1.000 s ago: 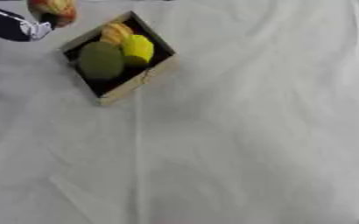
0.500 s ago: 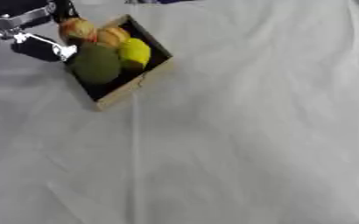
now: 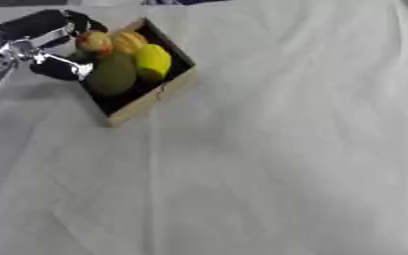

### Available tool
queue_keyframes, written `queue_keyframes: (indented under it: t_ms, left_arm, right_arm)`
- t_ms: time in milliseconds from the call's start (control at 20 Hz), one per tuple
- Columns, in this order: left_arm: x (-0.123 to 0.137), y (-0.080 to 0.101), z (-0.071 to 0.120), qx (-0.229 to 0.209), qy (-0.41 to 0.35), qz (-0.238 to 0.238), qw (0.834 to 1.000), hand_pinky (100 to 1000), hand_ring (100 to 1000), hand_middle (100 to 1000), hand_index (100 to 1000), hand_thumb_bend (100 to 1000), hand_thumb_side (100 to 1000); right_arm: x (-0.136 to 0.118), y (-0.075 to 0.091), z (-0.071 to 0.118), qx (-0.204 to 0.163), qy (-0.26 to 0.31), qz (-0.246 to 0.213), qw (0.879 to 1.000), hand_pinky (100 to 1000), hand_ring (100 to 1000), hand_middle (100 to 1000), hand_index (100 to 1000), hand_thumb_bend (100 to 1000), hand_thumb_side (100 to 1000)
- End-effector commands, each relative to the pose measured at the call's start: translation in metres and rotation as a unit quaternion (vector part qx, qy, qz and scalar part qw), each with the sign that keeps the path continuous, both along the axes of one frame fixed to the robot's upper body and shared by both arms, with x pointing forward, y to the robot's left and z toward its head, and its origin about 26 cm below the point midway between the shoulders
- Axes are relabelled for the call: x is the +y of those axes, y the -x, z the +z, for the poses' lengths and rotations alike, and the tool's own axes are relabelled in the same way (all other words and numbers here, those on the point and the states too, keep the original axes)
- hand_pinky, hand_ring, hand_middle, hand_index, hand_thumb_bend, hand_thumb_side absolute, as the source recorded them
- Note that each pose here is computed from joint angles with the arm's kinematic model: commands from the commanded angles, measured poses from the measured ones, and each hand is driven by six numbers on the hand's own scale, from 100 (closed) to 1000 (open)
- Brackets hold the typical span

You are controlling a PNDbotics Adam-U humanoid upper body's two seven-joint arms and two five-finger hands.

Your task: Pick up objects on the table and place them in the box.

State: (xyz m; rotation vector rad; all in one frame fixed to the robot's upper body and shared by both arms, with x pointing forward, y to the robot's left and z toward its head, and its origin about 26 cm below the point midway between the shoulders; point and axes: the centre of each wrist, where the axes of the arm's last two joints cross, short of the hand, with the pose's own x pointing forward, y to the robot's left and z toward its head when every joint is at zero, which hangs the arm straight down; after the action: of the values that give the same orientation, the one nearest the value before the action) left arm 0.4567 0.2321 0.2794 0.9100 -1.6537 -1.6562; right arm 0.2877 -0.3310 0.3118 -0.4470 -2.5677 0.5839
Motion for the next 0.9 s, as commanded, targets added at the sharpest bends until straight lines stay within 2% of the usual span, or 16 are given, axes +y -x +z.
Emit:
queue_keyframes:
  t_ms: [50,150,200,300,550,650,900]
  left_arm:
    - [0.0,0.01,0.025,-0.03,0.008,-0.029,0.999,835,827,827,1000,109,214]
    - [-0.001,0.016,0.034,-0.042,0.02,-0.042,0.998,831,823,820,1000,100,248]
    - [-0.001,0.019,0.037,-0.045,0.025,-0.045,0.998,815,810,799,988,100,203]
    - [0.0,0.021,0.04,-0.041,0.031,-0.046,0.998,793,787,769,974,100,210]
    - [0.008,0.014,0.03,0.004,0.043,-0.03,0.999,771,768,754,964,100,257]
    - [0.01,0.013,0.029,0.011,0.052,-0.029,0.998,771,767,752,962,100,243]
    - [0.004,0.026,0.048,-0.02,0.086,-0.063,0.994,768,756,738,954,100,244]
  right_arm:
    - [-0.001,0.004,0.007,-0.009,0.006,-0.001,1.0,991,925,662,795,100,446]
    - [-0.001,0.004,0.006,-0.006,0.006,-0.002,1.0,992,926,661,795,100,446]
    - [-0.001,0.004,0.006,-0.005,0.006,-0.002,1.0,992,926,662,795,100,447]
    - [-0.001,0.004,0.006,-0.004,0.006,-0.002,1.0,992,920,662,795,100,446]
    - [0.0,0.004,0.005,-0.002,0.006,-0.001,1.0,992,920,662,796,100,446]
    - [-0.001,0.004,0.004,-0.001,0.005,-0.003,1.0,992,919,661,795,100,445]
    - [-0.001,0.004,0.003,0.001,0.004,-0.004,1.0,991,919,661,795,100,445]
